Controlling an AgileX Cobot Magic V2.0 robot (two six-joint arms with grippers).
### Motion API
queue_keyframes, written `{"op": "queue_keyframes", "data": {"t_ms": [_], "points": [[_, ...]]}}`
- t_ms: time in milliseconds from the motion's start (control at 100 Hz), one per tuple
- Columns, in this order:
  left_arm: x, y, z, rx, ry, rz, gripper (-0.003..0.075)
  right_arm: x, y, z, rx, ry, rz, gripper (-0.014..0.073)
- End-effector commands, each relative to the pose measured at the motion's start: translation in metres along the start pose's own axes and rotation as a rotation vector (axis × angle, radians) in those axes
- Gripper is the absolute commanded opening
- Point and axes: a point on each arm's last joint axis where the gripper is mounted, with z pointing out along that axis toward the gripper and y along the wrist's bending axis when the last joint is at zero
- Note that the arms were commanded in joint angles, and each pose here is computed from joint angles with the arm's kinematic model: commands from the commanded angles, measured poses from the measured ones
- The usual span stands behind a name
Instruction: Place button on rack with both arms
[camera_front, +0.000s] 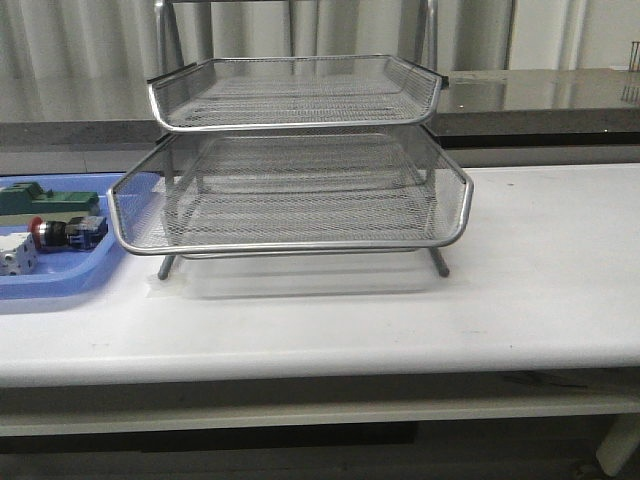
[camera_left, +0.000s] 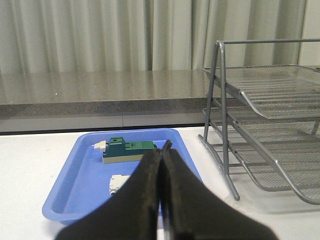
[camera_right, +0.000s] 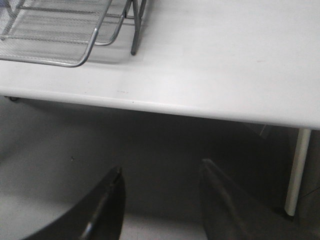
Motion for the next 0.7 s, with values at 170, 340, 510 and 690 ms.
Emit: {"op": "queue_keyframes", "data": {"t_ms": [170,340,510,690], "points": [[0.0102,-0.0003,-0.0014,0.006,-0.055,-0.015,-0.0021,-0.0183,0.0005,-0.0060,0.000,-0.142,0.004,0.0029],[0.0102,-0.0003,-0.0014,0.006,-0.055,-0.015,-0.0021,-0.0188,0.0005,-0.0061,0.000,-0.148,0.004,-0.0070],[0.0102,-0.0003,-0.0014,0.006,-0.055,-0.015,-0.0021,-0.0184,0.0006,-0.0060,-0.001,-0.143,0.005,-0.0071],[0.0102,-0.0003,-0.0014,0.006,-0.055,-0.015,-0.0021,-0.0184,0.0006,-0.0060,-0.001,-0.143,0.005,-0.0071]]}}
